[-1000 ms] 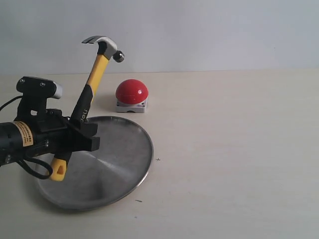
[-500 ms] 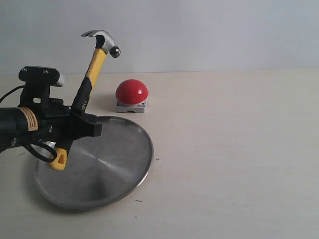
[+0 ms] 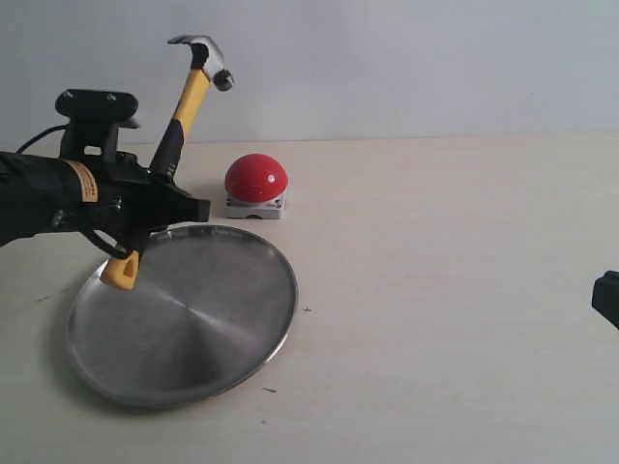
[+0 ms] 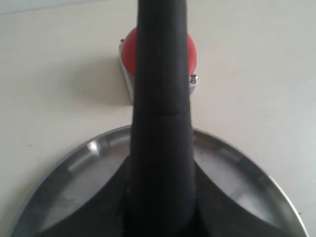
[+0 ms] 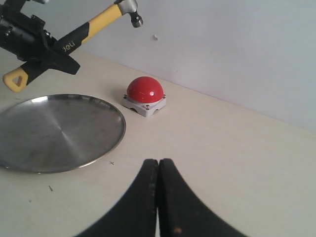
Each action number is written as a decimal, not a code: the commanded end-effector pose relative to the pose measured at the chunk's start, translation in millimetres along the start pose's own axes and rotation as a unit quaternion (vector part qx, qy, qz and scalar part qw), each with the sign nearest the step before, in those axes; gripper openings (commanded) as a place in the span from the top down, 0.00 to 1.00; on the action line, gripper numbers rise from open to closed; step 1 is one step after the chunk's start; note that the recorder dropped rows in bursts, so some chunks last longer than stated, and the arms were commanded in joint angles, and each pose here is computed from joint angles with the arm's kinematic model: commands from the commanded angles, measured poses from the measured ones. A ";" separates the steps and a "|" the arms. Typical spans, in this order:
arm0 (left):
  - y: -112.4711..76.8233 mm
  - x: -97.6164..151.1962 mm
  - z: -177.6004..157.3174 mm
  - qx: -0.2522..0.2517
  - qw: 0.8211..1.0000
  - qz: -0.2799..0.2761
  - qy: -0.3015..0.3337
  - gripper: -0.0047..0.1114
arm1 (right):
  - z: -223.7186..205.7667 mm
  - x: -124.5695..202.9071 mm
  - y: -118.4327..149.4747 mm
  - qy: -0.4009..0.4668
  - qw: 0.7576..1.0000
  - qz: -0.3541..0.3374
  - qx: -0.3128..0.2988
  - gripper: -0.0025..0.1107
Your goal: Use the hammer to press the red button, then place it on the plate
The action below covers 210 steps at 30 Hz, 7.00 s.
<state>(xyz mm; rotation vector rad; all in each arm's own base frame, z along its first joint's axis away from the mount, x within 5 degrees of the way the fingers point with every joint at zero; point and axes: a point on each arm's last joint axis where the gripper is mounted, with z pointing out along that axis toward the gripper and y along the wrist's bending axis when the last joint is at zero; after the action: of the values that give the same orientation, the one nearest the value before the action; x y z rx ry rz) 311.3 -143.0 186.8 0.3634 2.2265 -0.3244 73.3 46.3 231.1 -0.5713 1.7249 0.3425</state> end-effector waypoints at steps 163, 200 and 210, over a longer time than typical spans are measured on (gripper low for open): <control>15.9 78.6 -54.3 0.355 0.917 -0.182 -0.029 0.96 | -0.2 1.2 0.5 0.000 1.000 0.007 -0.002 0.98; 34.2 82.0 -18.4 0.285 0.953 -0.066 0.078 0.96 | -0.2 1.2 0.5 0.000 1.000 0.007 -0.002 0.98; 36.3 87.3 -12.2 0.277 0.951 -0.100 0.100 0.96 | -0.2 1.2 0.5 0.000 1.000 0.007 -0.002 0.98</control>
<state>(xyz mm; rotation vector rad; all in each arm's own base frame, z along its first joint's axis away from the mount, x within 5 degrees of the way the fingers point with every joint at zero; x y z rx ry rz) 260.0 -88.6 115.7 0.4951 2.3930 -1.0139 73.0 46.7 231.1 -0.5535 1.7328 0.3654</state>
